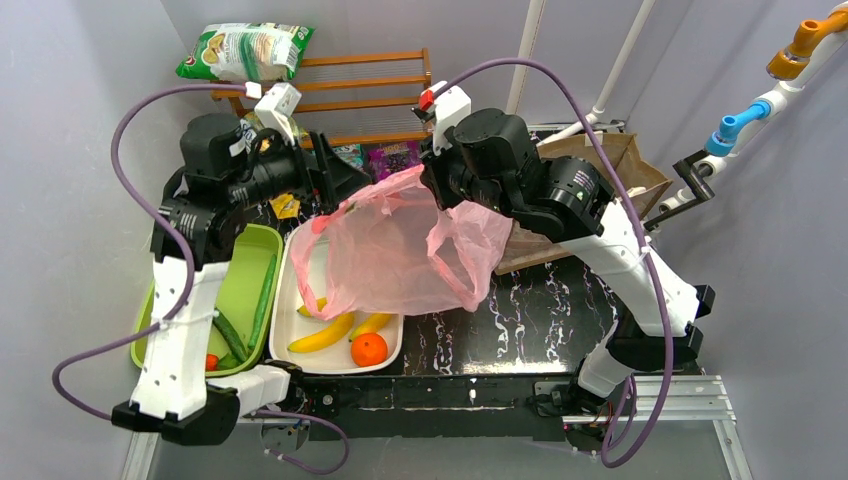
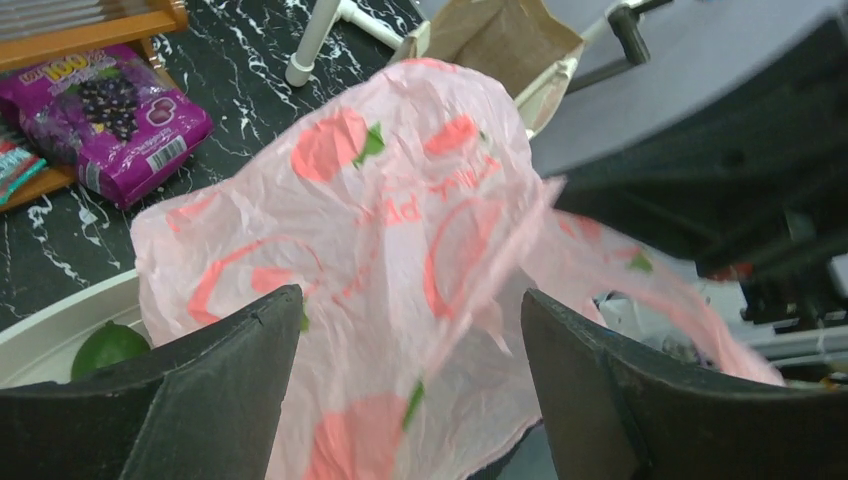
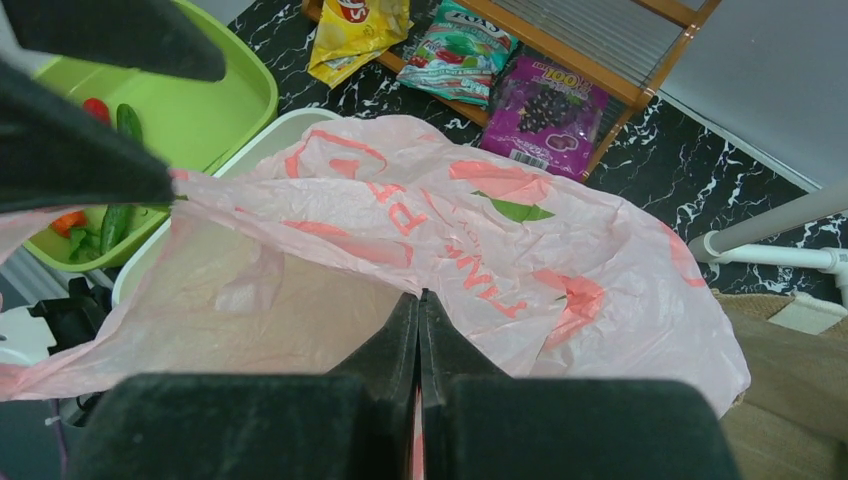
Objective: Place the food into the grocery bag and tie it
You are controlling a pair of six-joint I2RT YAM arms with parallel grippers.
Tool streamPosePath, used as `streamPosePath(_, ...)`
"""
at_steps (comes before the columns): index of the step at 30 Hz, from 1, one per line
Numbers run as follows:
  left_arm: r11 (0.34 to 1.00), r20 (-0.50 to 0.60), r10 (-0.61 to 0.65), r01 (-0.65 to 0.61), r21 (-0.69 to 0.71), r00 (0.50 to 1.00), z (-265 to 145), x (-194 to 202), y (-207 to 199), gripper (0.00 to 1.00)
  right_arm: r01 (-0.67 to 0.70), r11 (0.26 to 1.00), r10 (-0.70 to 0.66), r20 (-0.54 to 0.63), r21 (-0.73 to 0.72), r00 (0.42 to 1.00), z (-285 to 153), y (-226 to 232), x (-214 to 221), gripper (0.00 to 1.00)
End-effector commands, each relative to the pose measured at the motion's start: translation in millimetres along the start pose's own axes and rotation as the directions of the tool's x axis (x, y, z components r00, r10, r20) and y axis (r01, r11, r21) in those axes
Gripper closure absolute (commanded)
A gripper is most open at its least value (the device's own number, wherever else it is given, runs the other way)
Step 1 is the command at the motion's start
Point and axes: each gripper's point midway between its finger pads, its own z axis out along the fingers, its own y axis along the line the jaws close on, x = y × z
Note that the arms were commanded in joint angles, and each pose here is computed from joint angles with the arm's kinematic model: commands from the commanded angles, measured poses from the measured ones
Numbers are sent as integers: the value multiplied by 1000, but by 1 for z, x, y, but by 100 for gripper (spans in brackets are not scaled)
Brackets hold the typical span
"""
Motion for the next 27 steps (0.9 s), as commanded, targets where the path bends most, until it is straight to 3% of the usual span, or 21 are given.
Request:
streamPosePath(1,981,44,143,-147,125,989,-18,8,-24,23,-52,999,51,51,11,997,-5,-3,-16,99)
streamPosePath(7,966,39,177,-181,184,983,-25,26,-32,26,-57,998,57,56,6,997,-7,-2,-18,99)
streamPosePath(14,951,30,286,-287,116,958,-23,40,-10,26,-57,998,58,54,-16,997,-9,1,-19,99)
streamPosePath(15,946,25,300,-301,116,954,-23,42,-9,28,-58,998,59,52,-18,997,-9,1,-19,99)
streamPosePath(18,933,-1,340,-337,126,941,-18,51,-2,47,-65,998,66,42,-25,997,-9,3,-16,99)
streamPosePath(27,898,-22,437,-434,71,899,-13,58,17,45,-108,989,113,41,-105,993,-12,18,-19,99)
